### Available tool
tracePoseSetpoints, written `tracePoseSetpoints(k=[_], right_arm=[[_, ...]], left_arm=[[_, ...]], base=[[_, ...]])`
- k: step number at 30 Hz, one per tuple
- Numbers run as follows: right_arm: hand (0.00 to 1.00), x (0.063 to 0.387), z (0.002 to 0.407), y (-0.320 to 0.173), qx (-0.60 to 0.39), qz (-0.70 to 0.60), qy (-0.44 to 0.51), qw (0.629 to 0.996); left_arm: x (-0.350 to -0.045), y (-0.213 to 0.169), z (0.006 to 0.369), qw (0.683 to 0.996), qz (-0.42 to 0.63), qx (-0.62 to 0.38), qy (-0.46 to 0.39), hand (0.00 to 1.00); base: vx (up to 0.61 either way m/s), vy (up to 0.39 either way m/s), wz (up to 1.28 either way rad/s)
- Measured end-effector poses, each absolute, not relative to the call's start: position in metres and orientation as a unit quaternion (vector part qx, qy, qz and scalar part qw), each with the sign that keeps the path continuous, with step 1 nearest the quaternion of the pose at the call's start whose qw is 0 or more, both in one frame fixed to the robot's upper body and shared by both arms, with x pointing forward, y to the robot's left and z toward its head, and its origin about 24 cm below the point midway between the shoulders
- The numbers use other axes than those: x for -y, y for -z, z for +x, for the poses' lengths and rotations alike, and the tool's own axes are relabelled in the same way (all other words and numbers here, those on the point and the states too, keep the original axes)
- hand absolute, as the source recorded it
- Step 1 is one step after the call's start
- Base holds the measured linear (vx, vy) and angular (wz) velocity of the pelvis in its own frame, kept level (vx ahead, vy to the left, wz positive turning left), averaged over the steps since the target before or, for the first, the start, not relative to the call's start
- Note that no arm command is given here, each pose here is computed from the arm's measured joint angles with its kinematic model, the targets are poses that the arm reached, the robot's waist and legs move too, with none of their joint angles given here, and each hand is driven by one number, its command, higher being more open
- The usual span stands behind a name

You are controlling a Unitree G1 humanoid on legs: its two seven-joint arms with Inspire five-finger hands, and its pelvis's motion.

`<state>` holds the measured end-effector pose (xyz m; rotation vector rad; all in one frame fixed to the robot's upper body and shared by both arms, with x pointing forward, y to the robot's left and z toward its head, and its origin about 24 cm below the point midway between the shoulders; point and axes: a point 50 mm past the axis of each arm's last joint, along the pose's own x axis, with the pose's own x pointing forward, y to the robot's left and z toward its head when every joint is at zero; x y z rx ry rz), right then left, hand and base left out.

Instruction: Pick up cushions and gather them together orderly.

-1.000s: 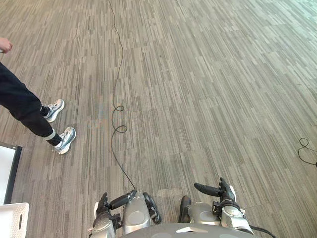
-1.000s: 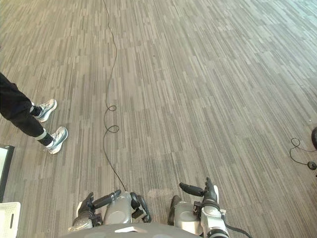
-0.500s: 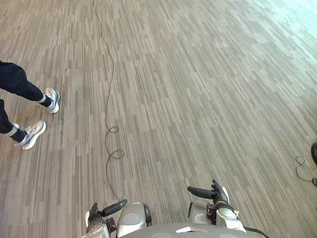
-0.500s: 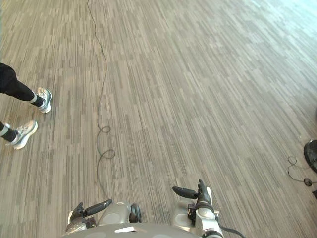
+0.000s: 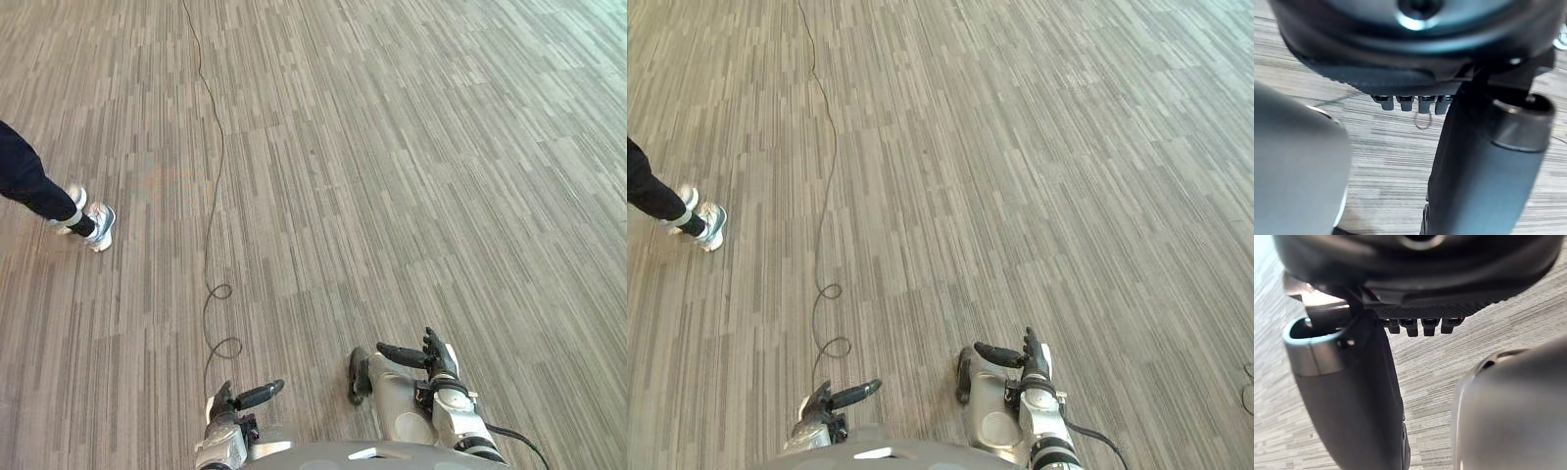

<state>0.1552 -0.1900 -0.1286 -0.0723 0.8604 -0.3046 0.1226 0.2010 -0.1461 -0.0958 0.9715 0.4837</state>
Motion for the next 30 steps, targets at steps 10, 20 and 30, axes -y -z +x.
tracePoseSetpoints(k=[10, 20, 30], right_arm=[[1.00, 0.189, 0.127, 0.145, -0.471, -0.024, 0.164, 0.866], [1.00, 0.178, 0.134, 0.145, -0.461, -0.014, 0.142, 0.876], [1.00, 0.202, 0.165, 0.130, -0.415, -0.019, 0.164, 0.895]], left_arm=[[-0.206, 0.138, 0.135, 0.871, -0.047, -0.427, -0.238, 1.00], [-0.214, 0.146, 0.123, 0.859, 0.027, -0.476, -0.187, 1.00], [-0.192, 0.152, 0.125, 0.858, 0.019, -0.492, -0.146, 1.00]], base=[[0.45, 0.092, -0.22], [0.50, 0.186, -0.19], [0.55, -0.143, -0.09]])
